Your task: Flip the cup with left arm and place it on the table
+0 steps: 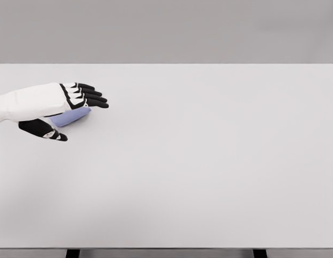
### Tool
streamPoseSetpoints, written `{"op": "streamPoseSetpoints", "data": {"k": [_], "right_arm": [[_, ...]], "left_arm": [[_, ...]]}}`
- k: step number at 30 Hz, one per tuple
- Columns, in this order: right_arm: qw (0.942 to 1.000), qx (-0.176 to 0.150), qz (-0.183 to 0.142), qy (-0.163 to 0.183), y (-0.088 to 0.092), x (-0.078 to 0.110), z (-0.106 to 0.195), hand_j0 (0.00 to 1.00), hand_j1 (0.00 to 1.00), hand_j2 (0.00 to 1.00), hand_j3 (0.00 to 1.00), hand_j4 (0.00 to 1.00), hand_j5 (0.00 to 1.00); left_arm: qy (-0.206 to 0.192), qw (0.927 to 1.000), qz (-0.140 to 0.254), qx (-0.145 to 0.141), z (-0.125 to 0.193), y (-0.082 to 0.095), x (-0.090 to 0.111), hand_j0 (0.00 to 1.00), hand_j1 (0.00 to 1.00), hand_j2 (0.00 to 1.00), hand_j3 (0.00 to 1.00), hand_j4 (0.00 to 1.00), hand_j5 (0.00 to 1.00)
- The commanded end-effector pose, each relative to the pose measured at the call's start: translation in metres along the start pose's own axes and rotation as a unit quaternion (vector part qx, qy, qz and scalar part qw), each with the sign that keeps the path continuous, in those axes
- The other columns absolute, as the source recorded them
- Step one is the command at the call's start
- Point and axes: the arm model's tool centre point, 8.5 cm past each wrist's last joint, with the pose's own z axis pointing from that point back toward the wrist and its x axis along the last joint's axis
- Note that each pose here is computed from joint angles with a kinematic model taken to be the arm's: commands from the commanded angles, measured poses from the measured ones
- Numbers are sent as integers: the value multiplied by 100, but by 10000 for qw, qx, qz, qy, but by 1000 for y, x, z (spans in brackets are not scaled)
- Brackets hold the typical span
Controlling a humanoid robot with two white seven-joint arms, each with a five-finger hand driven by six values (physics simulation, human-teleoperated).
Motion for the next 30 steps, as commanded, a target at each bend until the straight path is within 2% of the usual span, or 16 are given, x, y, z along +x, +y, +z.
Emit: {"op": "streamPoseSetpoints", "data": {"k": [1, 4, 8, 10, 13, 16, 18, 19, 21, 22, 24, 25, 26, 27, 28, 30], "right_arm": [[10000, 5, 6, -5, 0, 0, 0, 100, 100, 100, 100, 100, 100], [10000, 0, -22, -3, 0, 0, 0, 100, 100, 100, 100, 100, 100], [10000, -7, -10, 6, -1, -1, 0, 100, 100, 100, 100, 100, 100], [10000, -7, 2, 3, -1, -1, 1, 100, 100, 100, 100, 100, 100], [10000, -7, 5, 12, -1, -1, 1, 100, 100, 100, 100, 100, 100], [10000, -7, 4, 12, -1, -1, 1, 100, 100, 100, 100, 100, 100], [10000, -7, 9, 6, -1, -1, 1, 100, 100, 100, 100, 100, 100], [10000, -7, 5, 12, -1, -1, 1, 100, 100, 100, 100, 100, 100], [10000, -7, 9, 6, -1, -1, 1, 100, 100, 100, 100, 100, 100], [10000, -7, 4, 12, -1, -1, 1, 100, 100, 100, 100, 100, 100], [10000, -14, 3, 16, -2, -1, 1, 100, 100, 100, 100, 100, 100], [10000, -7, 4, 12, -1, -1, 1, 100, 100, 100, 100, 100, 100], [10000, -7, 9, 6, -1, -1, 1, 100, 100, 100, 100, 100, 100], [10000, -7, 4, 12, -1, -1, 1, 100, 100, 100, 100, 100, 100], [10000, -7, 5, 12, -1, -1, 1, 100, 100, 100, 100, 100, 100], [10000, -7, 9, 6, -1, -1, 1, 100, 100, 100, 100, 100, 100]], "left_arm": [[-11, 9999, 98, -61, 0, -6, 1, 100, 100, 100, 100, 100, 100], [-39, 9998, 193, -56, -2, -9, 1, 100, 100, 100, 100, 100, 100], [-250, 9941, 937, 494, -3, 2, 3, 100, 100, 100, 100, 100, 100], [-304, 9922, 1150, 359, -9, -14, 4, 100, 100, 100, 100, 100, 100], [-319, 9895, 1326, 481, -7, -12, 4, 100, 100, 100, 100, 100, 100], [-336, 9881, 1135, 981, -5, 14, 3, 100, 100, 100, 100, 100, 100], [328, 9848, 1279, 1131, -1, 23, -11, 100, 100, 100, 100, 100, 100], [843, 9709, 1846, 1276, 3, 22, -24, 100, 100, 100, 100, 100, 100], [1733, 9246, 3036, 1515, 9, 10, -46, 100, 100, 100, 100, 100, 100], [1935, 9175, 3103, 1561, 10, 7, -50, 100, 100, 100, 100, 100, 100], [2173, 9095, 3192, 1537, 11, 3, -55, 100, 100, 100, 100, 100, 100], [2514, 8980, 3259, 1553, 13, 1, -61, 100, 100, 100, 100, 100, 100], [2763, 8825, 3366, 1775, 12, 0, -66, 100, 100, 100, 100, 100, 100], [2854, 8586, 3694, 2120, 8, -4, -70, 100, 100, 100, 100, 100, 100], [2923, 8482, 3817, 2224, 9, -12, -71, 100, 100, 100, 100, 100, 100], [2836, 8456, 3939, 2221, -5, -24, -69, 100, 100, 100, 100, 100, 100]]}}
